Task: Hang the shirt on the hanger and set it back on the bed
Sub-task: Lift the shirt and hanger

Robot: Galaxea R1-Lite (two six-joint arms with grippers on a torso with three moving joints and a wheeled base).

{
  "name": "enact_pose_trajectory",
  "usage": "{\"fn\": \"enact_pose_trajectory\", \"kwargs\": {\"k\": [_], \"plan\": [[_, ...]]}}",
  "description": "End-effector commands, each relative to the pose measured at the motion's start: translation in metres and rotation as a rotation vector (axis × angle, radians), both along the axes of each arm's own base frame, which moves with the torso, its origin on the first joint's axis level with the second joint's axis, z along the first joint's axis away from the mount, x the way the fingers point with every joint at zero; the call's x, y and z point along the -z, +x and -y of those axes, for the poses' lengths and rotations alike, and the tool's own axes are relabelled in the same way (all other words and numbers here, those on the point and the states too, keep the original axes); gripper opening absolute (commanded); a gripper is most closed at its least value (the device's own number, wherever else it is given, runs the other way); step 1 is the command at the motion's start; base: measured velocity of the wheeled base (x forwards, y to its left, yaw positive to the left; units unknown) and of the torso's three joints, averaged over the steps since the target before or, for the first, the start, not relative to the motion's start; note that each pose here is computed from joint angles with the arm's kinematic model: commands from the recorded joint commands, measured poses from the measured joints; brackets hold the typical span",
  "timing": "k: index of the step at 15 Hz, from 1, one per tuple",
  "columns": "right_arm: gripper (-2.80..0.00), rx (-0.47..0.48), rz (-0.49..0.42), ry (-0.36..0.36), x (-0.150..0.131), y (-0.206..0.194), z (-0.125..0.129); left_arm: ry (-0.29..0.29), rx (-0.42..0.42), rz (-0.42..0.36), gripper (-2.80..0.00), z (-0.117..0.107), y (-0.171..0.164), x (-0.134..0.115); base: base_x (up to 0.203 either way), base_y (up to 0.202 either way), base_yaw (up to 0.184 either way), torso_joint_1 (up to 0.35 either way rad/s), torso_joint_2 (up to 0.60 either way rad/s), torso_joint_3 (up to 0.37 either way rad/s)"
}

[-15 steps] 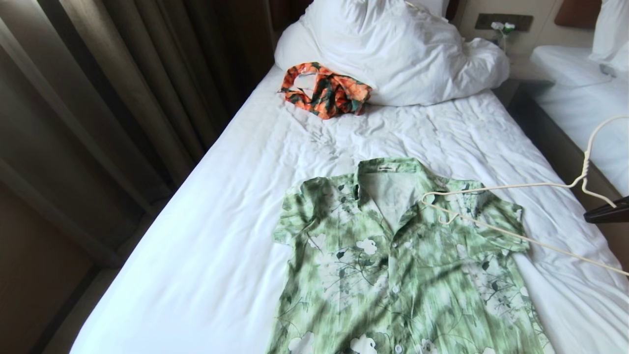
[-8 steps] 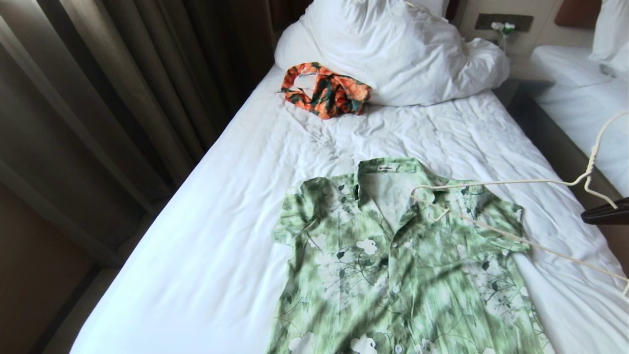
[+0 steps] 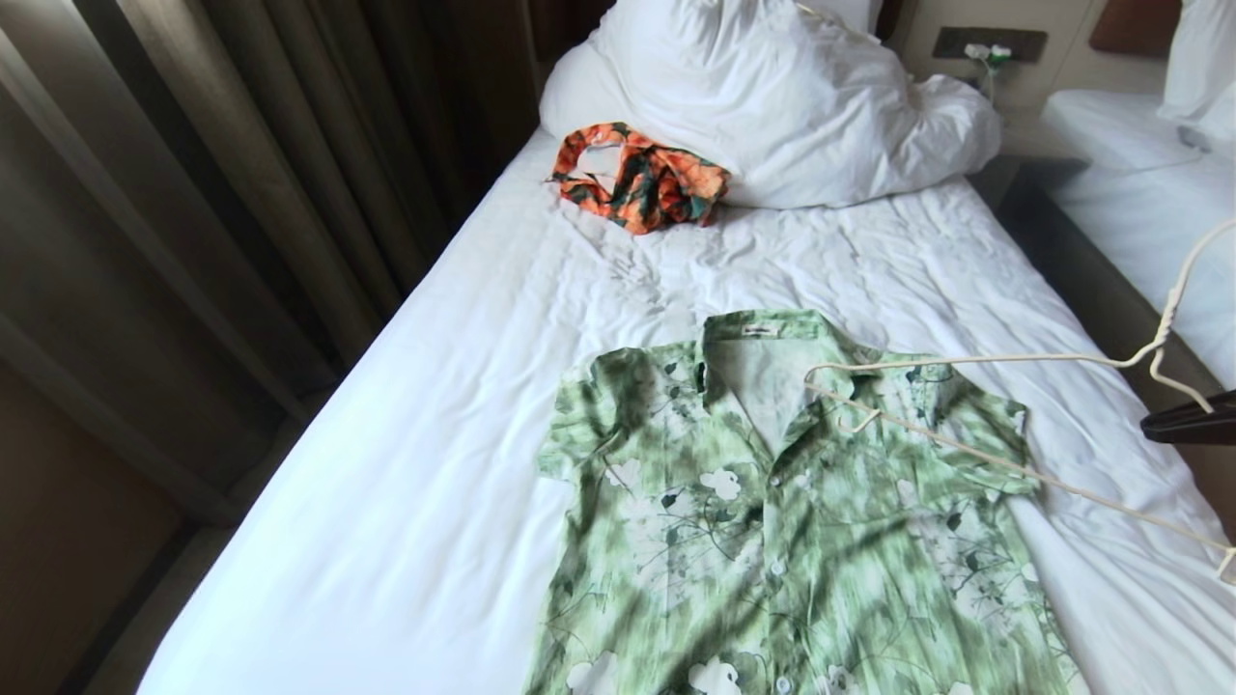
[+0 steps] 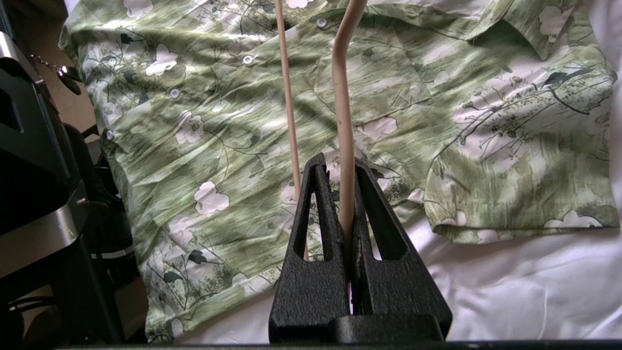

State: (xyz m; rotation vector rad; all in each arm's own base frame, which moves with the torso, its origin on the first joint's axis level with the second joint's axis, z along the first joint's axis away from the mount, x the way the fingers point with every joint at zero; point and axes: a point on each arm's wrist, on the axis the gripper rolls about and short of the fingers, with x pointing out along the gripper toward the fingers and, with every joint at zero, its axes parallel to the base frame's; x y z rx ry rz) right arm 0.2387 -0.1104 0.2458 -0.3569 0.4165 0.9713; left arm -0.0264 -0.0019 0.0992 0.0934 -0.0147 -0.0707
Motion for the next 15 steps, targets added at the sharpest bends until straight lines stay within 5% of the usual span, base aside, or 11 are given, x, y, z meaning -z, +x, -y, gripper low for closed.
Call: {"fn": "enact_pose_trajectory", "kwargs": {"k": [1, 8, 15], "plan": [[-2.8, -0.007, 0.015, -0.001, 0.004, -0.001, -0.001, -0.002, 0.026, -0.067, -2.8, 0.0, 0.008, -0.015, 0.0, 0.0, 0.0, 0.0, 0.0, 0.0], [-2.8, -0.014, 0.108, 0.017, -0.001, -0.002, -0.002, -0.071, 0.336, -0.362, -2.8, 0.01, 0.073, -0.056, 0.0, 0.0, 0.0, 0.0, 0.0, 0.0], [-2.8, -0.007, 0.137, 0.005, -0.011, 0.001, -0.001, -0.142, 0.533, -0.495, -2.8, 0.048, 0.18, -0.068, 0.0, 0.0, 0.0, 0.0, 0.0, 0.0]]}}
